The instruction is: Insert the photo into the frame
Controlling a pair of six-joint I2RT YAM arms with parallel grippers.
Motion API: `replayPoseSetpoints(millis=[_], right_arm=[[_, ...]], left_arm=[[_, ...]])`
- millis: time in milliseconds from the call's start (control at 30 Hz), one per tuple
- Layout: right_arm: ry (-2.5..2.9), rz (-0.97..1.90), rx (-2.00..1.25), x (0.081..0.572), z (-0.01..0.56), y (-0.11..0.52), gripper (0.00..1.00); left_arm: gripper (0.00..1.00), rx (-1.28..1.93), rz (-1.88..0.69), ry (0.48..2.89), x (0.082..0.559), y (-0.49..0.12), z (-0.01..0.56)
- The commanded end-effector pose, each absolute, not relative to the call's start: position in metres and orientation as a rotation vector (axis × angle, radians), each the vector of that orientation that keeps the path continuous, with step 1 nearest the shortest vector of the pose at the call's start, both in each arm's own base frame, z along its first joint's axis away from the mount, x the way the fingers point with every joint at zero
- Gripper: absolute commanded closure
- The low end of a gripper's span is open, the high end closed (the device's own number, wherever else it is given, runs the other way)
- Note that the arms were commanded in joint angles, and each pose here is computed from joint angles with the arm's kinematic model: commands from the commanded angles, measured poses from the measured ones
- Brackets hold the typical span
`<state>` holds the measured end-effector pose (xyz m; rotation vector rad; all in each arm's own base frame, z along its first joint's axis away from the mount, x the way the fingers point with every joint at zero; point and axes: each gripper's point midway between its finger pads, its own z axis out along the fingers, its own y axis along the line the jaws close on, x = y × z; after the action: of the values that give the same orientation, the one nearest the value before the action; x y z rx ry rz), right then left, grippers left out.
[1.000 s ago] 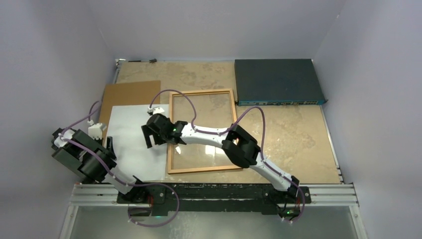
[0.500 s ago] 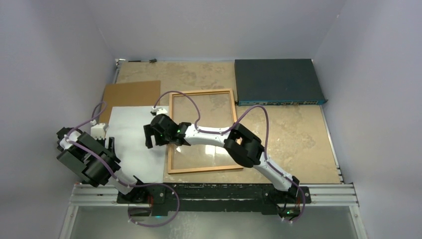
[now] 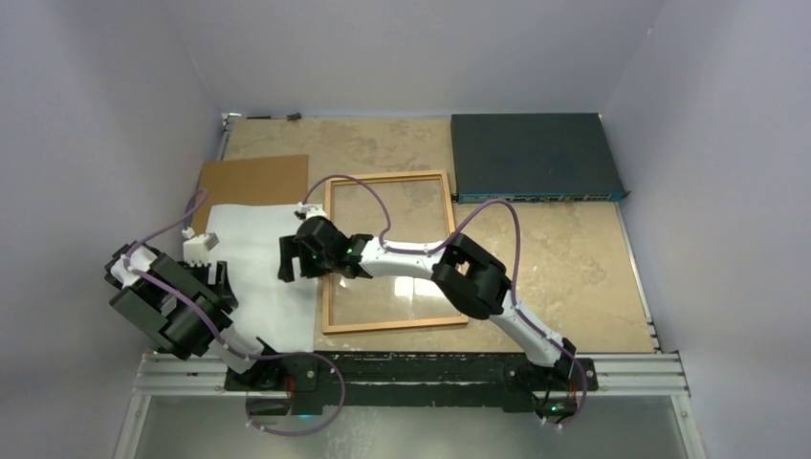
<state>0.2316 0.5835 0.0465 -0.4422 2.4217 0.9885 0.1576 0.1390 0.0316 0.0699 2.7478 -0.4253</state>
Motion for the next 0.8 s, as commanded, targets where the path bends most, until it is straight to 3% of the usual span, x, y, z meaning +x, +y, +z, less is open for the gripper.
replayPoseSetpoints(millis=[0, 267, 767], right_arm=[[2.530, 0.990, -0.442, 0.215, 0.027, 0.570, 0.13], [2.527, 1.022, -0.427, 0.218, 0.030, 0.569, 0.12], [2.514, 1.062, -0.384, 0.225, 0.035, 0.561, 0.12]], left_arm=[[0.26, 0.141, -0.525, 2.628, 0.169, 0.117, 0.074], [0.26, 0.189, -0.517, 2.539, 0.176, 0.107, 0.122], [0.32, 0.228, -0.571, 2.441, 0.190, 0.096, 0.158]])
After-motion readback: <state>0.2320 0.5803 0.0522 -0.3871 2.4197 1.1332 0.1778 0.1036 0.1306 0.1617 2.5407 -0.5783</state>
